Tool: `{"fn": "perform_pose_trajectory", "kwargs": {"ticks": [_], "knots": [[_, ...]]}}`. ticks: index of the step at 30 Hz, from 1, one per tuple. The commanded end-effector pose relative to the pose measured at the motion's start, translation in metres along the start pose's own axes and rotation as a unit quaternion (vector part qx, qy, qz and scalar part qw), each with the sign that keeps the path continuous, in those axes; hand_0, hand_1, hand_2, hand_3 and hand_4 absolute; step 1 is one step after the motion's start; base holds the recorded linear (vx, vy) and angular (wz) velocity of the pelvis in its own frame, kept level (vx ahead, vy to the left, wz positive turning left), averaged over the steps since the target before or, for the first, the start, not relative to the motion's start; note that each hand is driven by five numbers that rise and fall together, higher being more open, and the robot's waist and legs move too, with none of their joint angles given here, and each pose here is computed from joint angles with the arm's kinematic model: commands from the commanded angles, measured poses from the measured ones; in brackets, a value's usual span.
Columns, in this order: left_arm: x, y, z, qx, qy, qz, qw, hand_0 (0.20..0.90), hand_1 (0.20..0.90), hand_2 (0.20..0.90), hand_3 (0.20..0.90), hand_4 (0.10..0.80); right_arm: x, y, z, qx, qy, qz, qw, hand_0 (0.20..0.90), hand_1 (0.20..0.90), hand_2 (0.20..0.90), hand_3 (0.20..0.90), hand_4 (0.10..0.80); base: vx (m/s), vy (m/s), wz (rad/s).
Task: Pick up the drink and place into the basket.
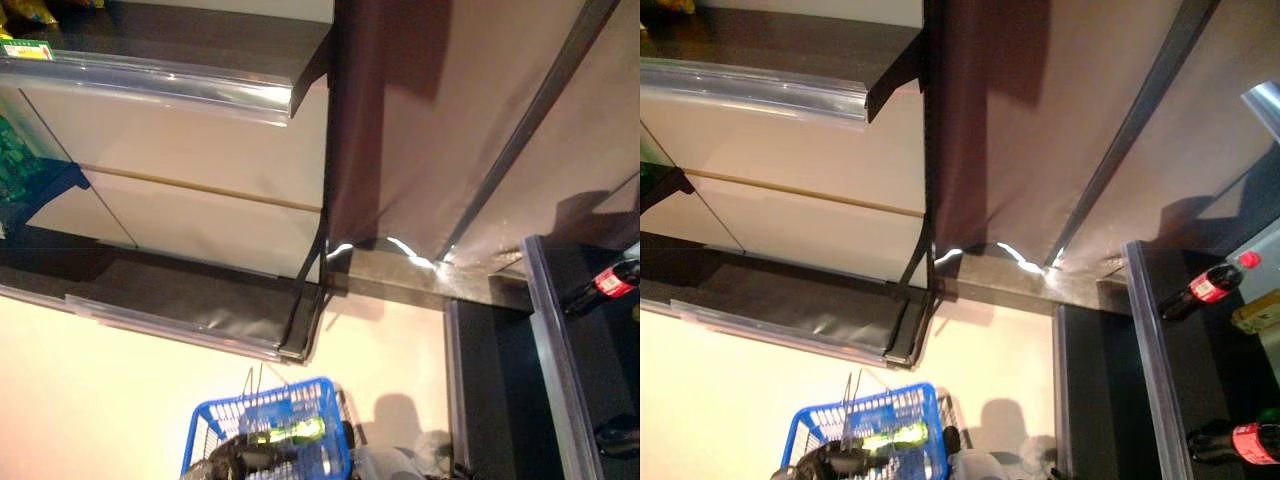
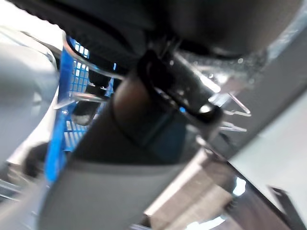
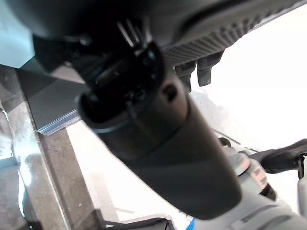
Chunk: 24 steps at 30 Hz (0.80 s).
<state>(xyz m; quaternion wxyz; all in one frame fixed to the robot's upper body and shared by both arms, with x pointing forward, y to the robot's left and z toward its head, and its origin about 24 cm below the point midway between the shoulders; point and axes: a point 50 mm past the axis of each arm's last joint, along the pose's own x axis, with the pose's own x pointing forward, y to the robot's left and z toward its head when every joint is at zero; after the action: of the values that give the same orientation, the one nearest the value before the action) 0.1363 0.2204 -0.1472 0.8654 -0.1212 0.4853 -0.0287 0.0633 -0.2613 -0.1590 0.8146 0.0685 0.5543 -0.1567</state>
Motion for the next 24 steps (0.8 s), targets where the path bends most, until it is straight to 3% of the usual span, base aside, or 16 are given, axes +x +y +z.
{"fn": "perform_pose_trajectory", "kwargs": {"ticks": [1,12,24], "knots": [[-0.001,-0.005,0.033,0.034,-0.085,-0.049,0.995,0.300,0.300,0.300,0.200,0.100,-0.002,-0.022,0.027,-0.001,-0.053,-0.028,0.998,0.900,0.900,0.900,0.900,0.800,0.153,0.027,-0.23],[-0.011,0.013,0.028,-0.004,-0.098,-0.032,0.995,0.300,0.300,0.300,0.200,0.100,-0.004,-0.028,0.024,-0.051,-0.037,-0.026,0.998,0.900,0.900,0.900,0.900,0.800,0.333,0.115,-0.69],[-0.008,0.013,0.042,0.005,-0.111,-0.023,0.994,0.300,0.300,0.300,0.200,0.100,0.001,0.000,0.031,-0.041,-0.063,0.017,0.997,0.900,0.900,0.900,0.900,0.800,0.129,0.056,-0.44]]}}
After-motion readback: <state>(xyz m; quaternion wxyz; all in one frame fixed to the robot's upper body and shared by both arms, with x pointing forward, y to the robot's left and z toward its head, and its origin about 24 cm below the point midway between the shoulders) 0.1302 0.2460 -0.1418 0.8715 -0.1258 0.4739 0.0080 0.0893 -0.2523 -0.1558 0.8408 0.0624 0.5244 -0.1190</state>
